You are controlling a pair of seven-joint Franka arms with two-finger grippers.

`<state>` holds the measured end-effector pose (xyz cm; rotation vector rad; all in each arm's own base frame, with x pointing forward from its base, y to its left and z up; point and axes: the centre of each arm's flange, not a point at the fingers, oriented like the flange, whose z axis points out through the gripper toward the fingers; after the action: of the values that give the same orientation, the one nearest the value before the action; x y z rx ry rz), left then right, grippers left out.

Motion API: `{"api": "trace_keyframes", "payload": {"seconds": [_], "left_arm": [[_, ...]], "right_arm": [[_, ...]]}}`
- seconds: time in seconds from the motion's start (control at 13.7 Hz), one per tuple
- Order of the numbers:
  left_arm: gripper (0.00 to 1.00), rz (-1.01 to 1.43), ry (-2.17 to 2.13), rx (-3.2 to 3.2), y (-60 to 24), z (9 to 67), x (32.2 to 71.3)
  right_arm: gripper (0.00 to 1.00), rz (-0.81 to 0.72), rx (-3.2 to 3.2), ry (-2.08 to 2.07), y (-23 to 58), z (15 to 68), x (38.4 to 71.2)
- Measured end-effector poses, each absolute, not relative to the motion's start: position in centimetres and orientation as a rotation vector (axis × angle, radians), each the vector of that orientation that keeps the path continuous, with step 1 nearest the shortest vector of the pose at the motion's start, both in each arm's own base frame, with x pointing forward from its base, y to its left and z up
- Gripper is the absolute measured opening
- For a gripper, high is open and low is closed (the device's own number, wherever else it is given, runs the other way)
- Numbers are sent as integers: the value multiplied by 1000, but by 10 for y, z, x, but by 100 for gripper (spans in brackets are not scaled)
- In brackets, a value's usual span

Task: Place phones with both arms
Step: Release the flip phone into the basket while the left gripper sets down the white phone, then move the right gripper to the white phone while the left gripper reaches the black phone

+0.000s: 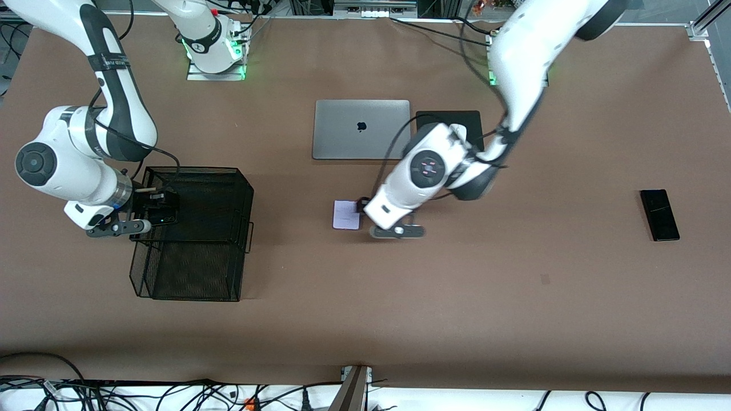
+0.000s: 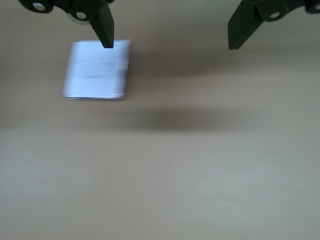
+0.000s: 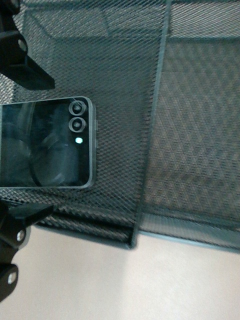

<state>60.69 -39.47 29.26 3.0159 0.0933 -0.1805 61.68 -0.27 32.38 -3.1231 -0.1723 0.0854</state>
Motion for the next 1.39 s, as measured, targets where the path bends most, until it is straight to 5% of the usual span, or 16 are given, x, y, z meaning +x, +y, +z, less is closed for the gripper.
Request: {"api": "trace_keyframes", "payload": {"seconds": [0.73,1.02,1.39], "left_arm": [[100,-536,-26,3305,-28,343,670],[100,-474,-41,3266,118,320,662],[100,-118,-206,3234,251,268,622]], "right_arm": [[100,112,-3100,-127,59,506,642],[100,121,-3107,-33,195,497,621],[100,26,-3136,134,364,449,577]]}}
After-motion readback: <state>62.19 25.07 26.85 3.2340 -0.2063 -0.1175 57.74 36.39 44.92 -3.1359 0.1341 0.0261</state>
